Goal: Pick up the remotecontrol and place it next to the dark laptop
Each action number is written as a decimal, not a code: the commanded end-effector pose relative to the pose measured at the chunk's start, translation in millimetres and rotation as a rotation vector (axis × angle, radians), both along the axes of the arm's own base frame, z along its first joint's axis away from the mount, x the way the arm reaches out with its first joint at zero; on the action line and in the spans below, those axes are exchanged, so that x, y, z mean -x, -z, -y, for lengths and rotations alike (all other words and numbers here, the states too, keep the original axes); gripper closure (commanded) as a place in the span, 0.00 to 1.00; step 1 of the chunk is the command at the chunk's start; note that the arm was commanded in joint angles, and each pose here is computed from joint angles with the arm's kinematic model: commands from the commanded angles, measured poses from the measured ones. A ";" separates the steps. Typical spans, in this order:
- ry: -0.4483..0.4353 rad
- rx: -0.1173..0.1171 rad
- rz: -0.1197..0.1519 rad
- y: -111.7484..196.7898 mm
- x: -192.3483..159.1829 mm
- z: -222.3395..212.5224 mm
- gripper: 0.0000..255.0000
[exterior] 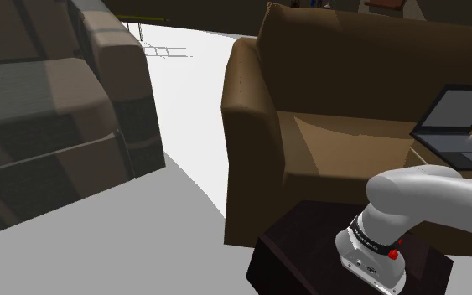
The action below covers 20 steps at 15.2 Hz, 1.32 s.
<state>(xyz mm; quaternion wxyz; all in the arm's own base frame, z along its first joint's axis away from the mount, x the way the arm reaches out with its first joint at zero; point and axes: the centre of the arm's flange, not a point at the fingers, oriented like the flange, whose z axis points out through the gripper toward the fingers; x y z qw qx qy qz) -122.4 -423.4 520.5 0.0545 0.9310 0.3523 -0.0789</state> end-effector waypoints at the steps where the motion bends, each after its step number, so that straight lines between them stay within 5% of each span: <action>1: 0.000 0.001 0.000 10.1 0.6 0.5 1.00; 20: 0.000 0.001 0.000 110.5 0.6 0.5 1.00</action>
